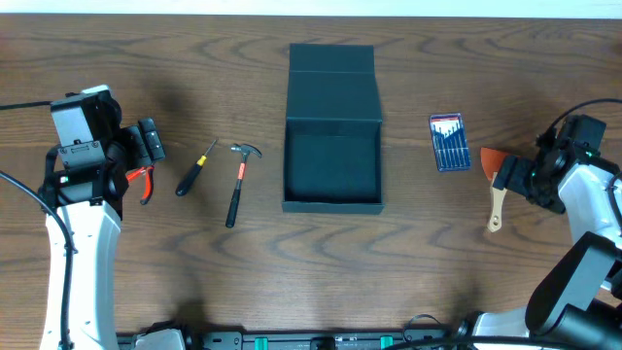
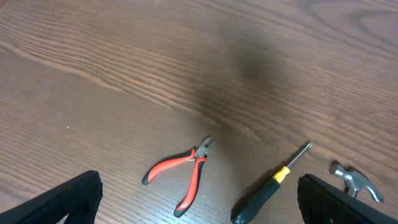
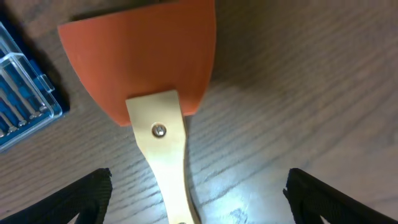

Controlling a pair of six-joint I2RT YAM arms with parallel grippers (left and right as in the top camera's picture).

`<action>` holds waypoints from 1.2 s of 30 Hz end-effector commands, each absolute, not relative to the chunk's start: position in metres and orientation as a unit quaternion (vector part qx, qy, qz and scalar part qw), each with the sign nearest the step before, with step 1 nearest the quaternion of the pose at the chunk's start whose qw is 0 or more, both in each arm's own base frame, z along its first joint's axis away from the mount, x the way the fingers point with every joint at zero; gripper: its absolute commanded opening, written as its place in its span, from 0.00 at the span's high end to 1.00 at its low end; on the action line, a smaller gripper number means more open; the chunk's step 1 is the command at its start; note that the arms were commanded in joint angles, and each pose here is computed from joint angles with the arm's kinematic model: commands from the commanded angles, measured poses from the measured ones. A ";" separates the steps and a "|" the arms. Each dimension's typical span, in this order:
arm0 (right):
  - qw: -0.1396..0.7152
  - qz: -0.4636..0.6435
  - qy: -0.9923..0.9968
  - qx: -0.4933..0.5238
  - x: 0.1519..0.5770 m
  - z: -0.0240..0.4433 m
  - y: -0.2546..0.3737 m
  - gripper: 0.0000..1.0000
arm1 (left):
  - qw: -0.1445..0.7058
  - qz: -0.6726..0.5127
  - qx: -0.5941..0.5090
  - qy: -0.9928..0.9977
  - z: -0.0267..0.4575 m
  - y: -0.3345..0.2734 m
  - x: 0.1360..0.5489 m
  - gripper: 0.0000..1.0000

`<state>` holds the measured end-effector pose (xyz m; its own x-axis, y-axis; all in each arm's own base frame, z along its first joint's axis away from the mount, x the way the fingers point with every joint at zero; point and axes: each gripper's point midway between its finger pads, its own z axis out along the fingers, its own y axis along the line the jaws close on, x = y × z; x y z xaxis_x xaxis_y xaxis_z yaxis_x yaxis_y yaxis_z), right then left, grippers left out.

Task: Pack container
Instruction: 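Raise both arms and move the right gripper toward the orange scraper, then lower the right gripper onto the scraper's wooden handle and grasp it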

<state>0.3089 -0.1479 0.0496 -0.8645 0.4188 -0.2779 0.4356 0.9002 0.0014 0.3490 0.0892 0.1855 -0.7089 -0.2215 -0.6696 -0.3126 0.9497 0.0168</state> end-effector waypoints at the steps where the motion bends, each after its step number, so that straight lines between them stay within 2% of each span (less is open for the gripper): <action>1: 0.133 -0.025 0.972 0.195 0.317 0.044 -0.145 0.10 | 0.355 0.068 -0.143 0.921 0.188 0.092 0.351 0.02; 6: 0.098 -0.014 0.974 0.204 0.314 0.020 -0.135 0.11 | 0.355 0.068 -0.143 0.921 0.188 0.092 0.351 0.02; 16: 0.044 -0.006 0.978 0.204 0.309 -0.019 -0.122 0.24 | 0.355 0.068 -0.143 0.921 0.188 0.092 0.351 0.02; 21: 0.032 -0.005 0.979 0.203 0.305 -0.025 -0.121 0.44 | 0.355 0.068 -0.143 0.921 0.188 0.092 0.351 0.01; 28: 0.027 -0.004 0.979 0.204 0.302 -0.025 -0.120 0.43 | 0.355 0.068 -0.143 0.921 0.188 0.092 0.351 0.02; 33: 0.024 -0.001 0.979 0.204 0.301 -0.024 -0.119 0.53 | 0.355 0.068 -0.143 0.921 0.188 0.092 0.351 0.02; 36: 0.025 -0.002 0.979 0.204 0.301 -0.022 -0.119 0.56 | 0.355 0.068 -0.143 0.921 0.188 0.092 0.351 0.02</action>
<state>0.3133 -0.1274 -0.0056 -0.9073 0.4029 -0.1198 0.4051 0.9142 0.0068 0.3490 0.0892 0.1855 -0.7091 -0.2212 -0.6696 -0.3124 0.9498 0.0170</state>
